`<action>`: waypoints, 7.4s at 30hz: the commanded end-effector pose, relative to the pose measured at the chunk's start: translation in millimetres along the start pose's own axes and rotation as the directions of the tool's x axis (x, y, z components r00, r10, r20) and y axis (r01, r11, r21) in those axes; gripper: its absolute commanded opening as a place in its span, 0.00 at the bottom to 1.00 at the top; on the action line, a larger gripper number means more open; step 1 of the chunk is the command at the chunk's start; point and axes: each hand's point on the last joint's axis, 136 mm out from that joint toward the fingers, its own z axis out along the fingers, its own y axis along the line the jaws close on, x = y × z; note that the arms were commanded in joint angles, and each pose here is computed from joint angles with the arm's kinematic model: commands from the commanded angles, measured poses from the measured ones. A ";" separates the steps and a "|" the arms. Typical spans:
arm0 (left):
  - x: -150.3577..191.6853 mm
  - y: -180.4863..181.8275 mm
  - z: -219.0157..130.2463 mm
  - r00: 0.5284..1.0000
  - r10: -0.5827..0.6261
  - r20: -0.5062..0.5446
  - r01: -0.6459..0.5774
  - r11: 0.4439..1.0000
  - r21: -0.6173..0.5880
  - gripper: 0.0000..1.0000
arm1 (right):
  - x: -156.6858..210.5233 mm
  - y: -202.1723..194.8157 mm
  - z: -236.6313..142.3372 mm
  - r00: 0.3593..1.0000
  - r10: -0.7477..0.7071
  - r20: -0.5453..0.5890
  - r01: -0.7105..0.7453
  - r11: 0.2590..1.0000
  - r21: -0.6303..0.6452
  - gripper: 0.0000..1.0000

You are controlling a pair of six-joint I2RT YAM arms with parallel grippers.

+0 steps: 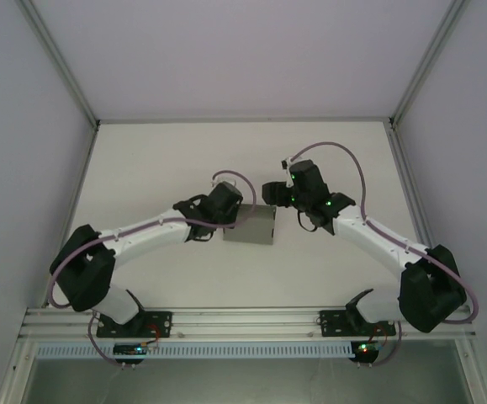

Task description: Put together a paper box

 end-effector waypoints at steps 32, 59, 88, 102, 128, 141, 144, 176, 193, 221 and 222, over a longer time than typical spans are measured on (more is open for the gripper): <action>32.7 -8.6 -63.7 0.989 0.142 0.038 -0.147 0.954 0.262 0.77 | 129.0 -26.9 -2.6 0.988 0.034 -0.154 -0.007 0.985 0.174 0.62; 38.5 9.0 -6.4 0.901 -0.314 -0.301 0.425 0.779 0.460 0.65 | 173.8 -29.4 5.9 0.964 0.049 -0.261 -0.017 0.992 0.126 0.59; 121.4 20.9 19.7 0.784 -0.409 -0.467 0.587 0.734 0.343 0.03 | 226.8 -34.9 8.5 0.972 -0.071 -0.224 0.072 0.997 -0.003 0.26; -2.9 29.8 -13.7 0.933 -0.332 -0.137 0.358 0.837 0.413 0.72 | 106.2 19.6 -17.4 0.983 -0.181 -0.012 0.178 0.976 -0.128 0.65; 28.4 154.9 -63.0 0.903 -0.421 0.086 0.428 0.899 -0.092 1.00 | 97.9 79.9 14.8 0.478 -0.760 -0.441 0.695 0.634 -0.340 0.99; 33.0 168.4 -63.5 0.903 -0.416 0.109 0.428 0.894 -0.132 1.00 | 122.5 67.9 37.6 0.210 -0.785 -0.583 0.824 0.463 -0.327 0.67; 31.4 170.9 -64.5 0.903 -0.413 0.119 0.427 0.893 -0.141 1.00 | 116.6 58.8 40.8 0.169 -0.775 -0.609 0.873 0.404 -0.272 0.66; 31.8 174.5 -64.3 0.900 -0.416 0.131 0.432 0.889 -0.150 1.00 | 126.9 44.6 45.7 0.034 -0.781 -0.624 0.998 0.054 -0.014 0.95; 12.3 166.0 -59.6 0.901 -0.418 0.116 0.429 0.899 -0.091 0.99 | 117.8 61.4 -17.4 0.337 -0.873 -0.352 0.906 0.403 -0.132 0.99; 2.2 314.9 -9.2 0.796 -0.106 0.596 0.396 0.835 -0.381 1.00 | 2.7 -225.6 -17.4 0.946 -0.135 0.294 0.001 0.911 0.413 0.99; 0.6 312.7 -8.1 0.792 -0.084 0.605 0.377 0.847 -0.375 1.00 | 4.7 -227.8 -15.0 0.952 -0.126 0.279 0.001 0.912 0.410 0.99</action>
